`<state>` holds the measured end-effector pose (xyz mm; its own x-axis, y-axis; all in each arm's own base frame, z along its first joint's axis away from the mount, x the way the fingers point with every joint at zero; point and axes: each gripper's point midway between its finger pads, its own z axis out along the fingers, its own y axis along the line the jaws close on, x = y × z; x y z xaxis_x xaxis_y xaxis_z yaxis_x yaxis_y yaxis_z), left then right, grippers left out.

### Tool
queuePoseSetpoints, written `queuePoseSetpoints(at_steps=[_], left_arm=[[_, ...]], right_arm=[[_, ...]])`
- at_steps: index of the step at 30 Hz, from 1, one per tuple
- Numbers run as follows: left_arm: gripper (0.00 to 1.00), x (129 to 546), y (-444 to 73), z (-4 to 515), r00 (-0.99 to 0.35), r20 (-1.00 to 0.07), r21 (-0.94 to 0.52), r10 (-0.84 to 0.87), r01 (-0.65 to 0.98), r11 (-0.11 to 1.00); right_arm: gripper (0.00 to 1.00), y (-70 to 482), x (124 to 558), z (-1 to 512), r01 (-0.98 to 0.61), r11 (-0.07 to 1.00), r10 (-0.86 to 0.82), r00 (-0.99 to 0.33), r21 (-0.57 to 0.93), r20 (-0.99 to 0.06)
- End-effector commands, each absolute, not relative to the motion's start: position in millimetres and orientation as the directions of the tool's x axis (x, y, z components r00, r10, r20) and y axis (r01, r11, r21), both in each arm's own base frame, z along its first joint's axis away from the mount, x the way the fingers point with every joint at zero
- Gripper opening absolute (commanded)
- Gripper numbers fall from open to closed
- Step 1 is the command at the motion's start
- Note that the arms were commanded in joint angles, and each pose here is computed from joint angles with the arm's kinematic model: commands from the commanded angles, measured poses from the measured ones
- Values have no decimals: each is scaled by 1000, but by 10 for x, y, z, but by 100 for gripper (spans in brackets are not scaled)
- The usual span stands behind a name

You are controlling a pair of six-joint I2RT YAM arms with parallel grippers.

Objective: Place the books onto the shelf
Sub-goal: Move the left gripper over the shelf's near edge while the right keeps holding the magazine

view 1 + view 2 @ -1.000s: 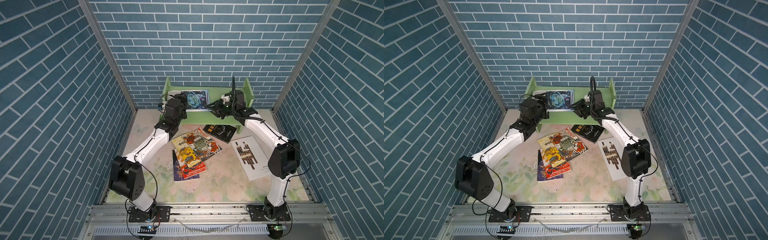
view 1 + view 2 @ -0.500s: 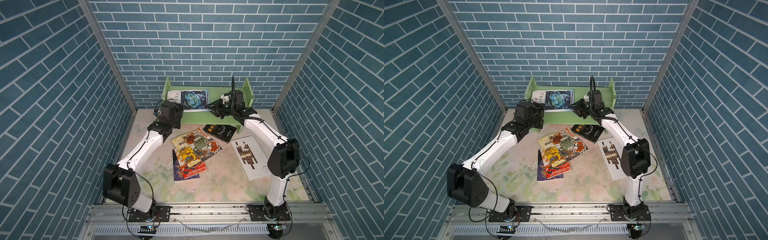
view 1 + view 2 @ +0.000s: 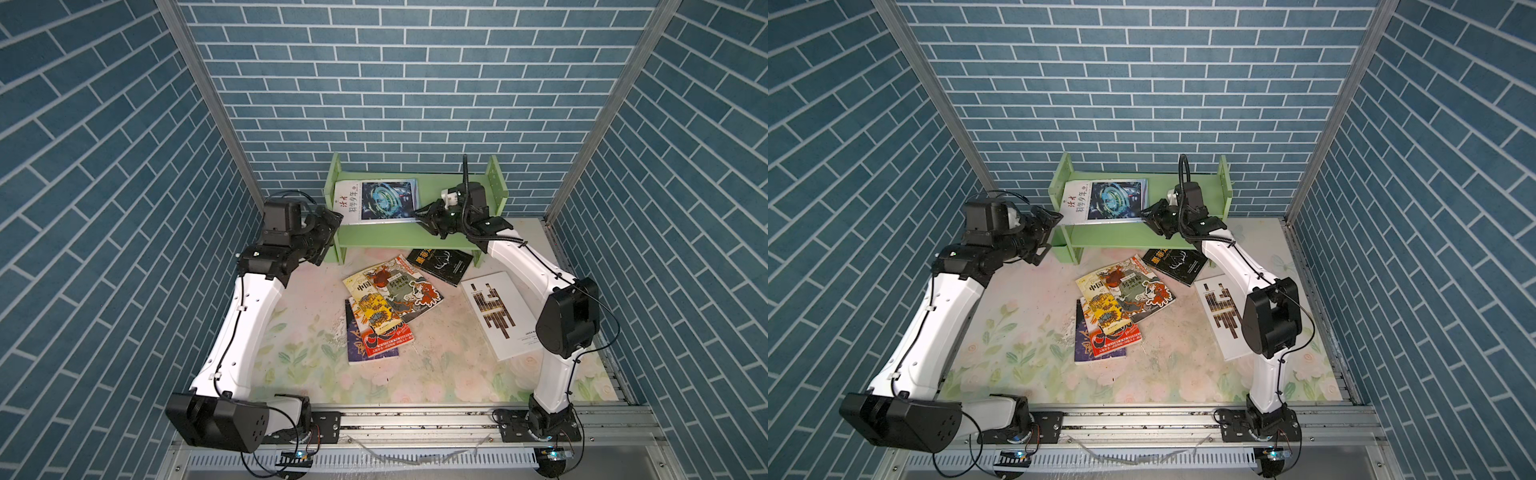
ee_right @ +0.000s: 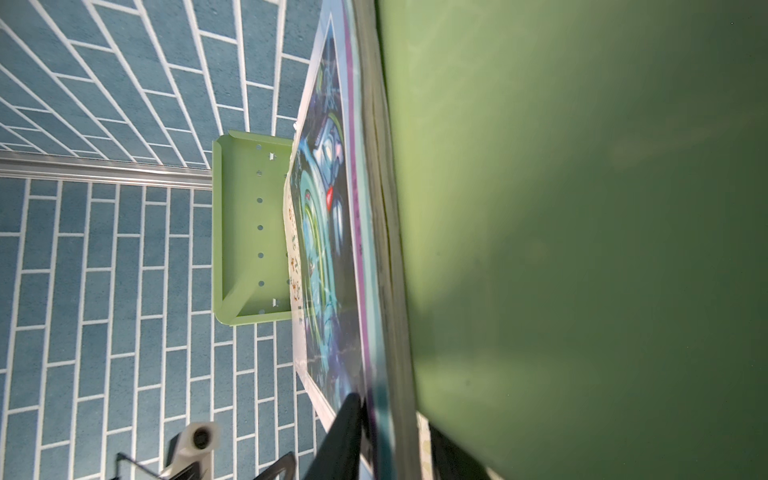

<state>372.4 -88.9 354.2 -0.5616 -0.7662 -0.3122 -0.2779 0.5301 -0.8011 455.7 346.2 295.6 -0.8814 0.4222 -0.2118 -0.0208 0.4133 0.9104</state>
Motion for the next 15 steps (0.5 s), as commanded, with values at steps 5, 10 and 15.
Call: queuePoseSetpoints(at_steps=[5, 10, 15], left_arm=[[95, 3058, -838, 3045, -869, -344, -495, -356, -155, 855], [94, 2905, -814, 2768, -907, -286, -451, -310, -158, 878], [94, 3132, -854, 2683, -881, -305, -493, -361, -179, 852]], right_arm=[[23, 3441, 4546, 3198, -76, 401, 440, -858, 913, -265], [16, 3471, 4557, 3194, -76, 399, 443, -857, 914, -265], [10, 3517, 4572, 3204, -76, 374, 453, -854, 924, -254]])
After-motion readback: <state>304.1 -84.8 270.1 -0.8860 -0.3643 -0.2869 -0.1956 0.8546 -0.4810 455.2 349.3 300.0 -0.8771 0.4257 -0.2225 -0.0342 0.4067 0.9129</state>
